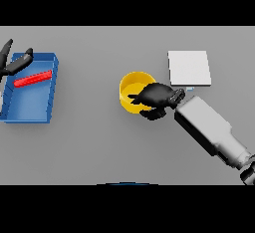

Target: Pick up the red beaker and tilt it to pour out 1 green nut into yellow bowl. Pick up the yellow bowl and place it on the metallic measuring scale.

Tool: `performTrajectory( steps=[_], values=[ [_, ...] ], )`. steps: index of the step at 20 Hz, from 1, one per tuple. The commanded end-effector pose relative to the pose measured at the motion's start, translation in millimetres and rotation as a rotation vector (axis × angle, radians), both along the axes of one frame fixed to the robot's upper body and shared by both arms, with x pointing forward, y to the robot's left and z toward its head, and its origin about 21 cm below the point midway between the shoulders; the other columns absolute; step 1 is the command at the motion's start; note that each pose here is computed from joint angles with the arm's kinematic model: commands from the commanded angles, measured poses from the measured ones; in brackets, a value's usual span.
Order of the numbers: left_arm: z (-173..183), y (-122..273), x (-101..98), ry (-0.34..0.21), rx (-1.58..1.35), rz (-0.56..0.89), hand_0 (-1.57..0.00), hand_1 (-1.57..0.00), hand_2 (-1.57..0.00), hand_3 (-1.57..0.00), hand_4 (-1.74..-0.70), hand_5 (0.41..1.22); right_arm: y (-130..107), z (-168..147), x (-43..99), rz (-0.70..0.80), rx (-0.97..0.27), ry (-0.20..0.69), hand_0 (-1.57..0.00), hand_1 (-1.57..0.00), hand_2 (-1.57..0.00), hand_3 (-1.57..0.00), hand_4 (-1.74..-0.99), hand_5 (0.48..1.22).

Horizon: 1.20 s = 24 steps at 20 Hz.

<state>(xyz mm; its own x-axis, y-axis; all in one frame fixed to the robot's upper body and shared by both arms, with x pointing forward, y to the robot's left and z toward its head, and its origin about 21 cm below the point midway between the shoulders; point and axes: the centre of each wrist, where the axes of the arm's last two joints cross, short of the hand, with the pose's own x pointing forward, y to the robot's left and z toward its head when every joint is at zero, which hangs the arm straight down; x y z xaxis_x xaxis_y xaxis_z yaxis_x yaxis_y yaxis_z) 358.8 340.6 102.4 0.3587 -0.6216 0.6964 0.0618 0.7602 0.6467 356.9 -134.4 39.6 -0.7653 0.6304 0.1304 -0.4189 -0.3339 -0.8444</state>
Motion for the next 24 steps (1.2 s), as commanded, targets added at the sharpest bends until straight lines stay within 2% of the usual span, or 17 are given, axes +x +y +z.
performTrajectory(
  steps=[1,3,5,8,11,17,19,21,24],
  values=[
    [-0.1,-0.7,-1.3,-0.005,-0.004,-0.003,0.0,0.0,0.0,0.0,-0.79,0.71,1.4,2.4,0.1,-0.002,0.005,0.001,-0.86,-0.83,-0.79,-0.68,-1.492,1.052],
    [0.6,-2.4,-1.3,-0.009,-0.004,-0.005,0.0,0.0,0.0,0.0,-0.79,0.707,-1.2,7.0,0.9,0.012,-0.007,0.004,-1.11,-1.09,-1.07,-0.88,-1.578,1.113],
    [3.4,-3.1,-0.3,-0.006,0.007,0.004,0.0,0.0,0.0,0.0,-0.78,0.712,0.5,7.4,1.4,0.003,-0.011,0.016,-1.28,-1.27,-1.19,-1.03,-1.637,1.152],
    [3.2,-5.0,-0.2,-0.007,0.007,-0.007,0.0,0.0,0.0,0.0,-0.78,0.71,-1.3,10.7,0.2,-0.006,-0.023,0.031,-1.42,-1.41,-1.32,-1.13,-1.688,1.186],
    [1.9,-2.3,-0.2,-0.002,-0.003,-0.003,0.0,0.0,0.0,0.0,-0.79,0.704,-6.9,14.9,1.9,-0.01,-0.017,0.023,-1.49,-1.49,-1.36,-1.2,-1.714,1.203],
    [5.7,-4.9,1.0,-0.012,0.014,-0.008,0.0,0.0,0.0,0.0,-0.77,0.705,-12.7,48.9,2.3,-0.04,-0.014,0.002,-1.55,-1.55,-1.48,-1.16,-1.734,1.216],
    [3.6,-8.0,2.8,-0.015,-0.006,-0.012,0.0,0.0,0.0,0.0,-0.78,0.702,-19.5,62.9,4.6,-0.064,-0.018,-0.024,-1.56,-1.56,-1.45,-1.2,-1.736,1.218],
    [-0.4,-8.3,1.2,-0.019,-0.027,-0.018,0.0,0.0,0.0,0.0,-0.79,0.702,-17.7,69.9,-0.4,-0.092,-0.027,-0.057,-1.56,-1.56,-1.45,-1.2,-1.738,1.219],
    [4.8,-4.5,1.3,-0.013,-0.024,-0.011,0.0,0.0,0.0,0.0,-0.8,0.704,-14.5,73.4,-12.0,-0.09,-0.01,-0.063,-1.57,-1.57,-1.51,-1.18,-1.739,1.219]
  ],
)
